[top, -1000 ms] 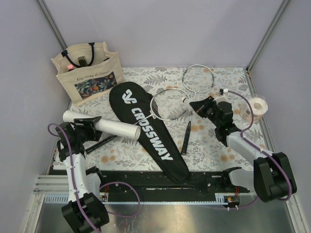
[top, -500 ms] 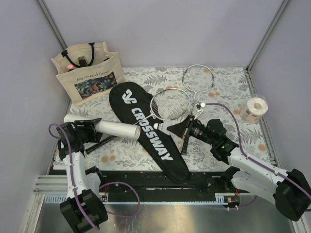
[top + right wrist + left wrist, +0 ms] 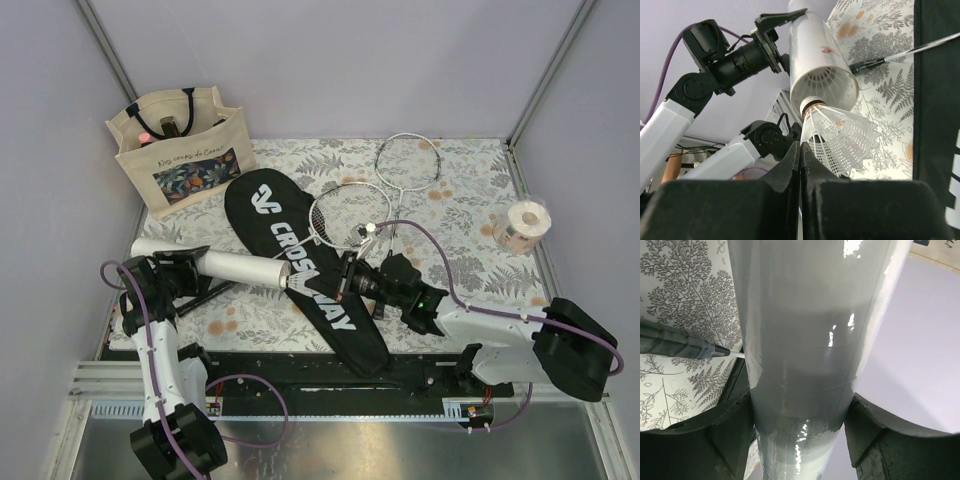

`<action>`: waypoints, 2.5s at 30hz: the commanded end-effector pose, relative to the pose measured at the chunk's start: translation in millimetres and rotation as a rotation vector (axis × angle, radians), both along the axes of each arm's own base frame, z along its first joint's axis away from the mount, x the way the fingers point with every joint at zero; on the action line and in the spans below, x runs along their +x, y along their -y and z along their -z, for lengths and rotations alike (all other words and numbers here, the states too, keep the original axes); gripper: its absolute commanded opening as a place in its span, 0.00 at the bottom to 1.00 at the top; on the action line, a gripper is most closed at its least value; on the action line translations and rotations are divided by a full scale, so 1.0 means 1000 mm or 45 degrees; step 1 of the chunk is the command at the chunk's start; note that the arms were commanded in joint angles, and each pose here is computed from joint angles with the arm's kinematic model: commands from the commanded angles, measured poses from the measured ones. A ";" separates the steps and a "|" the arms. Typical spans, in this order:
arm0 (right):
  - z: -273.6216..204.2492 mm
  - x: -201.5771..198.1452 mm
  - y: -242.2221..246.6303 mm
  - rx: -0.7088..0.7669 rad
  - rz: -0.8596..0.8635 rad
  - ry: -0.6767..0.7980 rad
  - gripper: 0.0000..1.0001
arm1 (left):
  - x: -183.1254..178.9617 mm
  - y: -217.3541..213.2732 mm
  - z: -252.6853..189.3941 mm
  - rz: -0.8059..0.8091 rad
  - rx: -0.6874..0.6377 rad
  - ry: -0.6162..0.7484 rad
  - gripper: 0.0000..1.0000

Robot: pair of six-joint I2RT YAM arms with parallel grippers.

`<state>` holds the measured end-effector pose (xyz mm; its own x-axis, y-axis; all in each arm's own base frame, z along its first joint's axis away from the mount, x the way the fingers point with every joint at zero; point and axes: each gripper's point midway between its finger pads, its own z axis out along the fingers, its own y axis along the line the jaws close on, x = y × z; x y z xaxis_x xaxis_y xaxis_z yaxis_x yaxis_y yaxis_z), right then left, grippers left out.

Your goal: Pack up the badminton gear

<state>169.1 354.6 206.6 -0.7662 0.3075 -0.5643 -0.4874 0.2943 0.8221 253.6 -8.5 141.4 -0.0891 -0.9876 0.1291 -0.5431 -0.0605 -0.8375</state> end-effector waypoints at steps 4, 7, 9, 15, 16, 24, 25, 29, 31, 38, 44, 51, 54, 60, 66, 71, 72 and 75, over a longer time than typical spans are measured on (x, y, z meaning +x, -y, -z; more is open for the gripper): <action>-0.049 0.018 -0.039 0.162 0.069 0.119 0.00 | 0.000 0.007 -0.008 0.007 -0.063 0.047 0.51; -0.050 0.020 -0.051 0.167 0.071 0.131 0.00 | 0.000 0.009 -0.011 0.019 -0.082 0.055 0.51; -0.050 0.018 -0.057 0.188 0.063 0.123 0.00 | -0.001 0.011 -0.013 0.031 -0.091 0.060 0.51; -0.035 0.015 -0.075 0.190 0.042 0.076 0.00 | -0.003 0.015 -0.017 0.040 -0.121 0.078 0.51; -0.033 0.016 -0.077 0.191 0.042 0.073 0.00 | -0.003 0.015 -0.018 0.036 -0.126 0.080 0.51; -0.027 0.019 -0.087 0.223 0.039 0.069 0.00 | -0.005 0.022 -0.022 0.067 -0.177 0.091 0.51; -0.026 0.018 -0.086 0.241 0.037 0.064 0.00 | -0.005 0.023 -0.022 0.075 -0.184 0.090 0.51; -0.028 0.017 -0.076 0.287 0.055 0.096 0.00 | -0.006 0.026 -0.020 0.091 -0.198 0.082 0.51; -0.025 0.015 -0.072 0.265 0.058 0.113 0.00 | -0.006 0.026 -0.019 0.092 -0.202 0.078 0.51; -0.006 0.025 -0.061 0.153 0.157 0.072 0.00 | -0.006 0.026 -0.019 0.101 -0.205 0.074 0.51; 0.017 0.030 -0.054 0.082 0.219 0.004 0.00 | -0.007 0.029 -0.017 0.124 -0.219 0.064 0.51; 0.019 0.031 -0.046 0.075 0.251 0.001 0.00 | -0.006 0.027 -0.017 0.107 -0.208 0.065 0.51; 0.020 0.031 -0.047 0.064 0.249 0.005 0.00 | -0.005 0.027 -0.019 0.109 -0.205 0.070 0.51; -0.003 0.026 -0.065 0.163 0.144 0.065 0.00 | -0.006 0.026 -0.024 0.101 -0.189 0.086 0.51; -0.017 0.024 -0.083 0.179 0.071 0.097 0.00 | -0.007 0.027 -0.024 0.109 -0.194 0.086 0.51; -0.014 0.027 -0.088 0.179 0.071 0.084 0.01 | -0.006 0.026 -0.026 0.109 -0.188 0.087 0.51; -0.015 0.022 -0.089 0.182 0.038 0.087 0.02 | -0.006 0.026 -0.027 0.108 -0.184 0.089 0.51; -0.017 0.021 -0.086 0.184 0.040 0.082 0.09 | -0.006 0.026 -0.025 0.109 -0.185 0.082 0.51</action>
<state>194.6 434.6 203.1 -0.7280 0.4099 -0.5495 -0.4942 0.2419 0.8351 245.1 -25.4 139.7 -0.1215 -0.9637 0.2377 -0.5496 -0.1341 -0.8246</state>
